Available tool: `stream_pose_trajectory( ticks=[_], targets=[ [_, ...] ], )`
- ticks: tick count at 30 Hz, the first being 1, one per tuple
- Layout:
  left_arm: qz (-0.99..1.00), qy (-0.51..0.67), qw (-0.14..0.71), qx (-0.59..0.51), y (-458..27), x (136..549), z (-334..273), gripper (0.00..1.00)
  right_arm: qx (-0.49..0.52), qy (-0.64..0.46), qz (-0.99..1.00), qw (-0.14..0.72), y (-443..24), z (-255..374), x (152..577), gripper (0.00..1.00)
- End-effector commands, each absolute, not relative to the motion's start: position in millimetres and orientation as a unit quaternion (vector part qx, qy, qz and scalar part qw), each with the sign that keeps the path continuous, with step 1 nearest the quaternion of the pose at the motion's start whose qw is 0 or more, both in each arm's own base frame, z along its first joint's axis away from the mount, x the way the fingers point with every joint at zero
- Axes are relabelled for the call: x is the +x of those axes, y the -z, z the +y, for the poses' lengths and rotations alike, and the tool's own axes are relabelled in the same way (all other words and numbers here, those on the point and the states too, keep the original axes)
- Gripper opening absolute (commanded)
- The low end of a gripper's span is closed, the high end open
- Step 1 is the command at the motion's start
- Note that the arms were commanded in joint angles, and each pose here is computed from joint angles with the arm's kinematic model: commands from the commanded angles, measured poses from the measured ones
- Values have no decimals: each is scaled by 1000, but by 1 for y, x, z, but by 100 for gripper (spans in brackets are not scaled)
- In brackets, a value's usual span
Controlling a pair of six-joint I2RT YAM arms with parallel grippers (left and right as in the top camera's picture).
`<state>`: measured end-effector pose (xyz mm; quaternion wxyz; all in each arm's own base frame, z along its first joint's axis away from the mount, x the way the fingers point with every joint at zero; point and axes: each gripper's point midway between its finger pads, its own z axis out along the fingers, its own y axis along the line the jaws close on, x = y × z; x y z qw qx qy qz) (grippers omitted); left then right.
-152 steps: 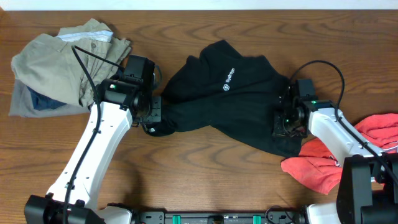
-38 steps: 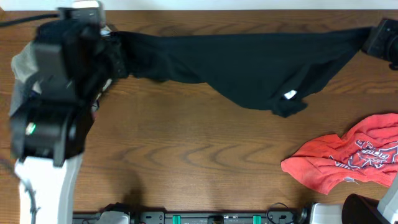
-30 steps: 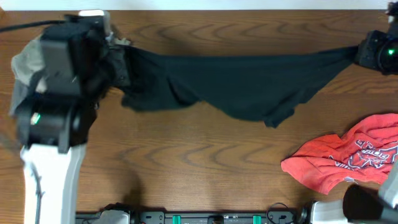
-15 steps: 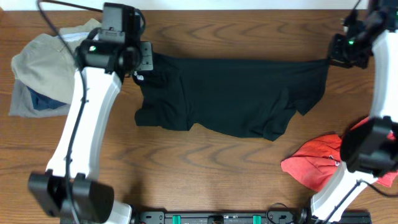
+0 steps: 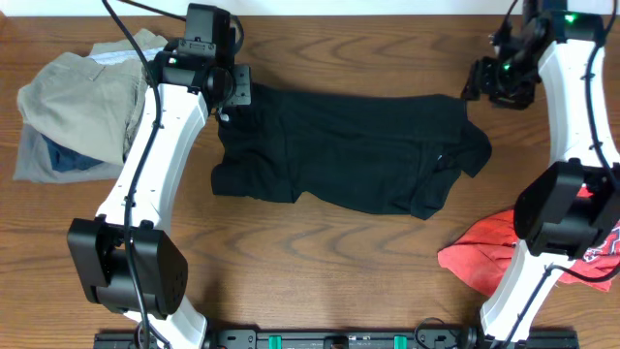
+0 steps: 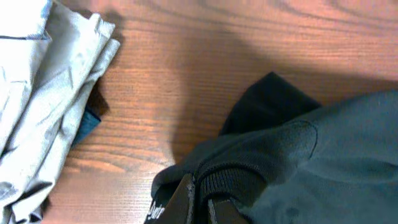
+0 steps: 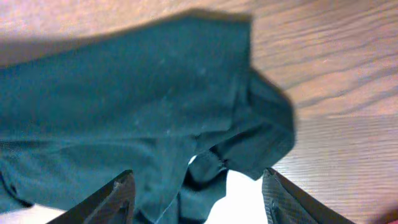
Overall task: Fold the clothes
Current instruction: 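Grasp the black shirt's top corners with both grippers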
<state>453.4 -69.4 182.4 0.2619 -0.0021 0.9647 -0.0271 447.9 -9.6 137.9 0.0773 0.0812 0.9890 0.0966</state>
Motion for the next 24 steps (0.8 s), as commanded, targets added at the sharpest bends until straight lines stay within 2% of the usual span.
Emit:
stream_pose_trajectory(
  ticks=[1, 9, 16, 24],
  targets=[
    [964, 22, 266, 1, -184, 455, -68, 6, 62, -106, 991, 46, -120, 16, 436, 59],
    [964, 22, 266, 1, -184, 455, -68, 6, 41, -105, 994, -15, -49, 41, 402, 53],
    [965, 22, 262, 1, -183, 454, -68, 6, 38, -108, 993, 10, -23, 45, 408, 48],
    [966, 21, 258, 1, -182, 452, -68, 6, 70, -113, 990, 53, -2, 46, 423, 47]
  ],
)
